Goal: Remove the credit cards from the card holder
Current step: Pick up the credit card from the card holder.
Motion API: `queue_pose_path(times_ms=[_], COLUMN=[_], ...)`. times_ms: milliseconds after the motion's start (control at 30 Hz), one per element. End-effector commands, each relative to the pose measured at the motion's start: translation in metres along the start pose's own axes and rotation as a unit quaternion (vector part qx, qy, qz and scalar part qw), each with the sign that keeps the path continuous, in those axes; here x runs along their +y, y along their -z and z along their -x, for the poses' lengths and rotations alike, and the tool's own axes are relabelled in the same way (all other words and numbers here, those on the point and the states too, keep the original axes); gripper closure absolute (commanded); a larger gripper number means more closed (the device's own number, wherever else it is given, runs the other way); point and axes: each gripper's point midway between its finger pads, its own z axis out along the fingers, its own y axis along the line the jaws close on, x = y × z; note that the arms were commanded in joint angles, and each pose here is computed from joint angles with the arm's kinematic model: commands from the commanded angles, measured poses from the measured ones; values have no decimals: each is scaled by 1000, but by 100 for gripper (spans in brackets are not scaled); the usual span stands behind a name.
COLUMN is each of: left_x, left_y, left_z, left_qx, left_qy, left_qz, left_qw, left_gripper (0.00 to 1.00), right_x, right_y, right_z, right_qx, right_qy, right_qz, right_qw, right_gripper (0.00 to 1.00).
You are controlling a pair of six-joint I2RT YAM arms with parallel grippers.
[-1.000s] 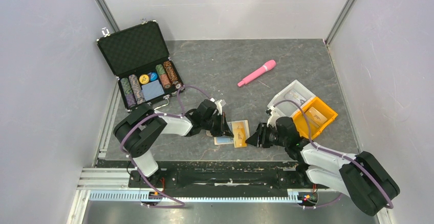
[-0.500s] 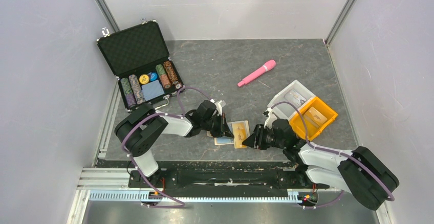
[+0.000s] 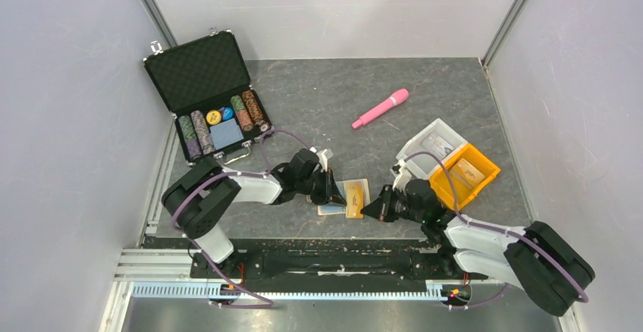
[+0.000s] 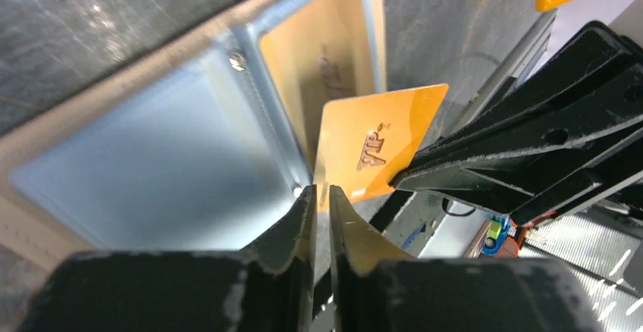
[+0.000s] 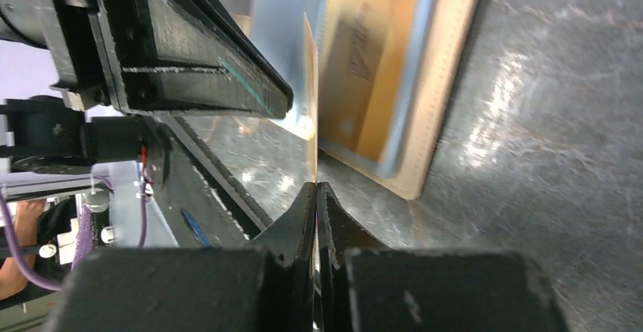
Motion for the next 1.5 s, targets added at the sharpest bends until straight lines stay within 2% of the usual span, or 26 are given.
queue_pose_path(times_ms=[0, 133, 267, 500, 700, 800, 967, 1033, 1133, 1267, 1467], left_x=[-36, -58, -78, -106, -118, -131, -147, -150, -149, -150, -149], left_y=[24, 47, 64, 77, 87, 95, 107, 109, 108, 108, 108], left_z=[14, 28, 34, 36, 37, 37, 34, 31, 25, 20, 12], left_qx=[-26, -63, -85, -83, -92, -97, -102, -99, -85, -72, -43], left_qy=[-11, -20, -28, -44, -48, -48, -44, -49, -56, -66, -80], left_qz=[-22, -32, -58, -101, -127, -160, -216, -228, -235, -244, -246], left_qw=[999, 997, 994, 990, 987, 981, 970, 967, 967, 965, 965], left_gripper=[77, 51, 34, 30, 29, 35, 70, 84, 97, 98, 98], right_x=[27, 42, 60, 102, 109, 110, 114, 116, 110, 109, 101], right_y=[6, 13, 21, 45, 52, 52, 52, 51, 46, 50, 61], right_z=[22, 32, 43, 59, 62, 60, 56, 57, 63, 78, 90], right_qx=[-52, -74, -96, -145, -158, -153, -144, -139, -131, -135, -118], right_qy=[22, 27, 38, 56, 70, 77, 91, 106, 147, 195, 268], right_qz=[53, 77, 107, 205, 217, 225, 237, 235, 190, 153, 116], right_qw=[997, 994, 989, 966, 961, 959, 956, 956, 962, 959, 949], right_gripper=[100, 100, 100, 100, 100, 100, 100, 94, 86, 75, 50])
